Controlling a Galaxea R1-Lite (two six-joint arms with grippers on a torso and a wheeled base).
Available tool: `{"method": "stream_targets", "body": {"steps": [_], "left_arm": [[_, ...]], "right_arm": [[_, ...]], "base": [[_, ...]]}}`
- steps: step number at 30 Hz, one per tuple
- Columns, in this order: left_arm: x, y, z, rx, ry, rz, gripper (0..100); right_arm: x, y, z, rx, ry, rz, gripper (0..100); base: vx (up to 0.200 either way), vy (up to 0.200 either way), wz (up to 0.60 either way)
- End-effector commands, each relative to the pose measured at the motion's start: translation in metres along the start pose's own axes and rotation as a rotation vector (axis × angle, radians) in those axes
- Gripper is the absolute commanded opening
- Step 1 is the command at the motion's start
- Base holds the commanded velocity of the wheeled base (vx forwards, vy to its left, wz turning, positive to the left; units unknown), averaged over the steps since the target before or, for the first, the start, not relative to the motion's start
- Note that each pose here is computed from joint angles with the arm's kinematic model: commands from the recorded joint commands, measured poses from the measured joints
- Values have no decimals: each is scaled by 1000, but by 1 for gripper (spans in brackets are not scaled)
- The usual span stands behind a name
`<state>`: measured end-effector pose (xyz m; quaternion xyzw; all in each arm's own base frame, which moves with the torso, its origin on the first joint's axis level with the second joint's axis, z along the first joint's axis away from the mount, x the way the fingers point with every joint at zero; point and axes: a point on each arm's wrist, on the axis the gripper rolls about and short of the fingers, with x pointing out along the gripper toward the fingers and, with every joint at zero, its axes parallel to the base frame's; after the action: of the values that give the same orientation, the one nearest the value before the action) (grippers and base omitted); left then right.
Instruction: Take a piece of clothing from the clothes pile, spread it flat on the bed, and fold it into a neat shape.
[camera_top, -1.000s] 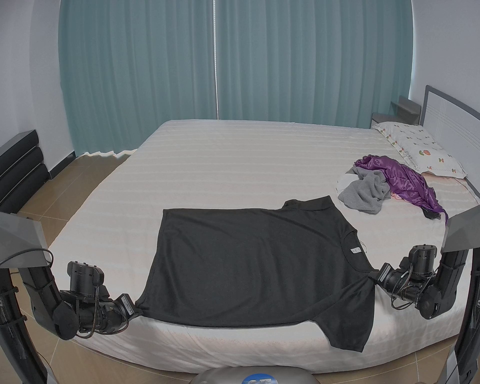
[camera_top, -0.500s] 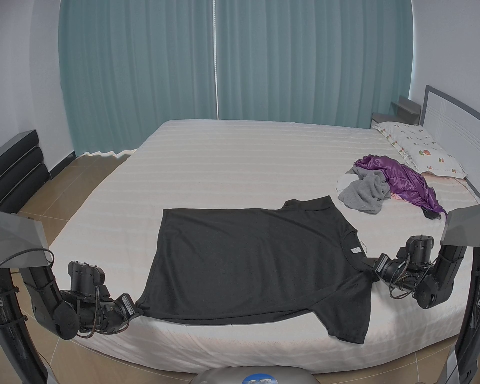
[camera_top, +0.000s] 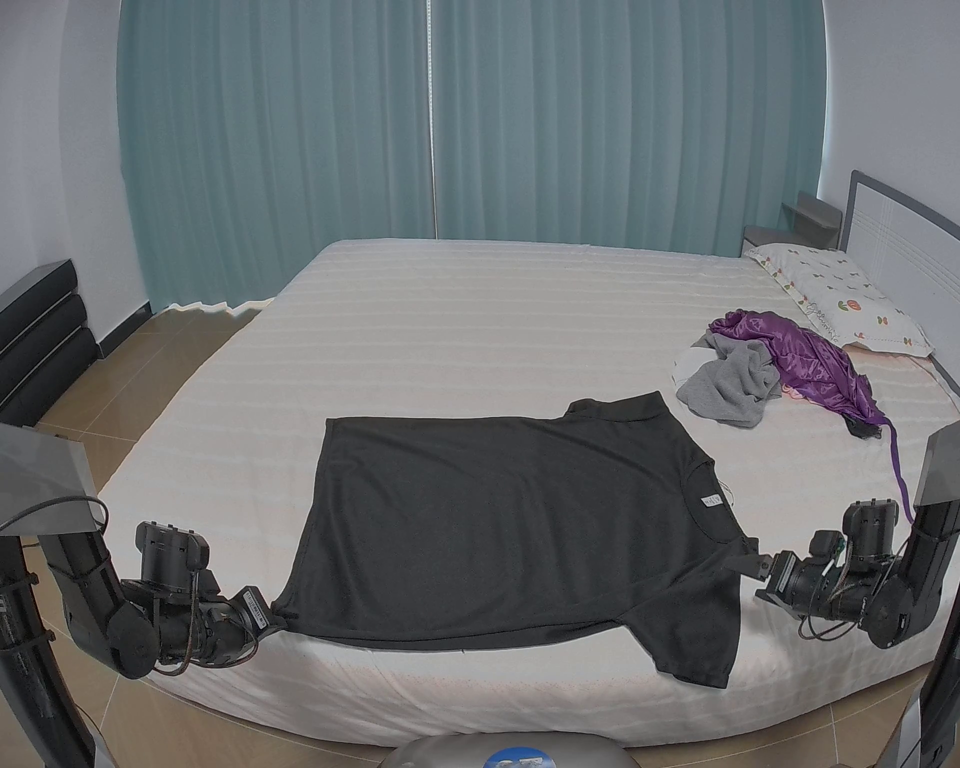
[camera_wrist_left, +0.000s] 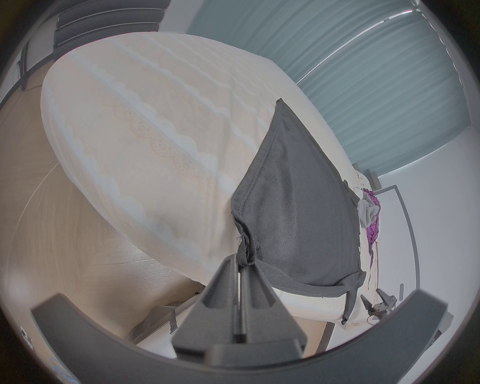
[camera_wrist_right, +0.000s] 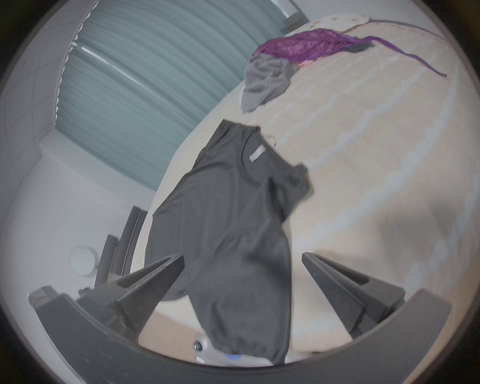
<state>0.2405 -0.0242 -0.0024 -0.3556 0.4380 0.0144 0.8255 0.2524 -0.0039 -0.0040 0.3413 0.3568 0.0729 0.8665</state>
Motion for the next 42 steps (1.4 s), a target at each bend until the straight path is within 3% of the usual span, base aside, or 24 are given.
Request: {"method": "stream_targets", "body": {"steps": [1,14,33,42], "left_arm": [[0,0,0,-2,-2,0,0],[1,1,1,-4,-1,4,0],[2,0,3,-3,-7,-1,0],[2,0,3,-4,-9,-1,0]], "right_arm": [[-17,-1,-19,-19,76,21,100],[2,-23,-46,-30,133,9,100],[-2,-6,-30,-76,60,89,100],[6,-6,-39,-95,106,82,100]], "base": [[0,0,0],[0,0,0],[0,0,0],[0,0,0]]}}
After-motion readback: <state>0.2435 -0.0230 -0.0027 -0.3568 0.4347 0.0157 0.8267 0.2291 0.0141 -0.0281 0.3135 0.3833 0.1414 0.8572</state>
